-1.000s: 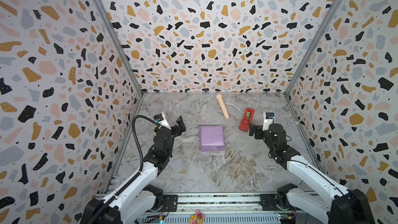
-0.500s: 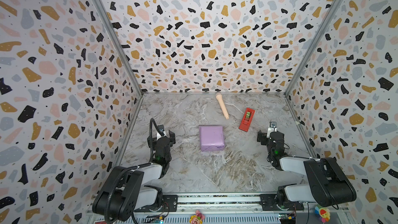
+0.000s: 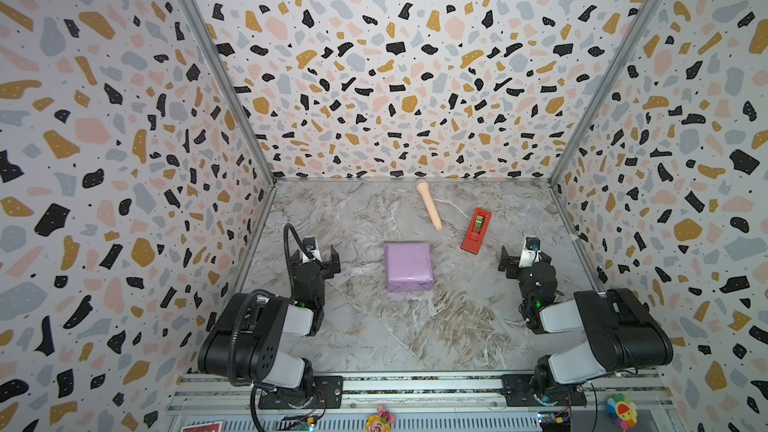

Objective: Wrap the gift box in paper

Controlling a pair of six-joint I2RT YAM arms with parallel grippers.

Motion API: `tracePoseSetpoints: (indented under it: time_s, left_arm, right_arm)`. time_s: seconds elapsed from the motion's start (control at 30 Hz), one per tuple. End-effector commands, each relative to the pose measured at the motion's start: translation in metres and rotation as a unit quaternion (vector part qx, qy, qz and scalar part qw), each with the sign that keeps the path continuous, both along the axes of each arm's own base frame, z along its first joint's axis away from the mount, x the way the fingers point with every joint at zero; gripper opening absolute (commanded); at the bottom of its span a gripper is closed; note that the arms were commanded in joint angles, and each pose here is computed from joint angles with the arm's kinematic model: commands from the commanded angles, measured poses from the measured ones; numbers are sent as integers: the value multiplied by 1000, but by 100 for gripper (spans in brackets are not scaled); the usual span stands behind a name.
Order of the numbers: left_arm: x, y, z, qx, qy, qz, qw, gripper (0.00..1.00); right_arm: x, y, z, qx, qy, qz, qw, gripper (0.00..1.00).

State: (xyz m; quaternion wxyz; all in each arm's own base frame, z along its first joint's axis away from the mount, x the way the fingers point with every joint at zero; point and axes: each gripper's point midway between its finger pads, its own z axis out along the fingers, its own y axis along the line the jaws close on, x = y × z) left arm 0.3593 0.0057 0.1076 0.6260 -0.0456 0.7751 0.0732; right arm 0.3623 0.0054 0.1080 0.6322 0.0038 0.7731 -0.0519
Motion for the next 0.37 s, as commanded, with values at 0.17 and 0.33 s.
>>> tracePoseSetpoints:
  time_s: [0.17,0.33]
  left_arm:
    - [5,-4,26,0,-48,-4,999,99]
    - [5,-5,26,0,-48,-8,999,100]
  right_arm:
    - [6,3,15,-1,-26,5,1000,99]
    - [3,2,17,-1,-32,5,999,99]
